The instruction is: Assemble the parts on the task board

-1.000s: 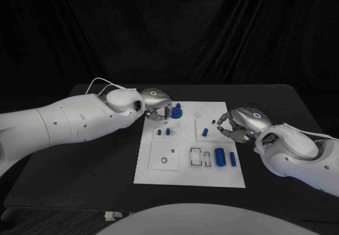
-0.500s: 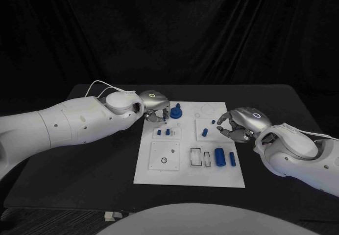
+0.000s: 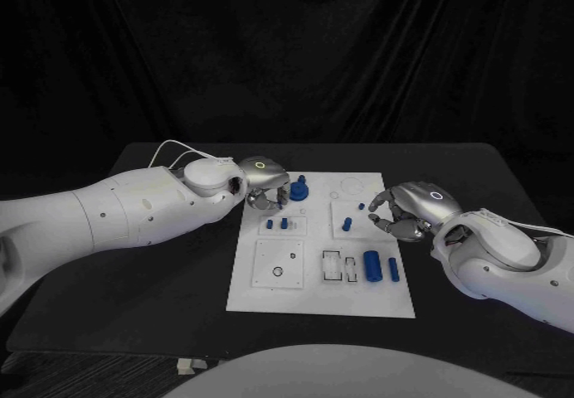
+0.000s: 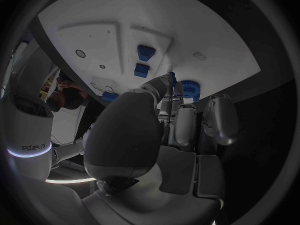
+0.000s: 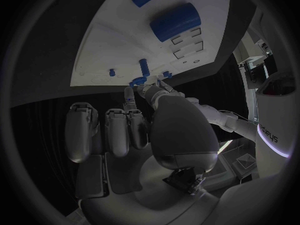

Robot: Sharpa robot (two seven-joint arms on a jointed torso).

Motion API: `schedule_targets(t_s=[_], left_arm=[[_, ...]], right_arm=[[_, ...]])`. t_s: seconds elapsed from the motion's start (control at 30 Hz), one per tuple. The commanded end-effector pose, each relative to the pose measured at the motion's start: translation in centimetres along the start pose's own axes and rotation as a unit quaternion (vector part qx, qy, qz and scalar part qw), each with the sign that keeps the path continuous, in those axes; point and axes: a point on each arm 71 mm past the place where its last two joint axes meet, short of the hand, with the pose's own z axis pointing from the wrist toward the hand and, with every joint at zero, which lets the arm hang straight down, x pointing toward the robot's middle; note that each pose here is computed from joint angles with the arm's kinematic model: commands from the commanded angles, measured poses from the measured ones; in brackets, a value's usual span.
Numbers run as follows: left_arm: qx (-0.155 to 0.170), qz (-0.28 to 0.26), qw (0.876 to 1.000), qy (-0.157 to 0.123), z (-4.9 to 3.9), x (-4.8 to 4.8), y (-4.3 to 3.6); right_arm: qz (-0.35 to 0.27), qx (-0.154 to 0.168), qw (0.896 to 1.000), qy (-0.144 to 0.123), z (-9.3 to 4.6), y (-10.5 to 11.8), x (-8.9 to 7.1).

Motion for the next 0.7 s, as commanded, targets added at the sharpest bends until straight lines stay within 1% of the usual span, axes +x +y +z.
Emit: schedule_targets(t_s=[0.03, 0.3, 0.7], left_arm=[[0.003, -0.002, 1.0, 0.003, 0.2, 0.24, -0.27], [0.006, -0.004, 1.0, 0.007, 0.45, 0.64, -0.59], [0.008, -0.006, 1.0, 0.012, 0.62, 0.84, -0.84]], right_arm=[[0.0, 0.003, 1.0, -0.001, -0.1, -0.13, 0.03], [0.001, 0.009, 1.0, 0.001, -0.25, -0.41, 0.0], [0.002, 0.012, 1.0, 0.004, -0.18, -0.5, 0.08]])
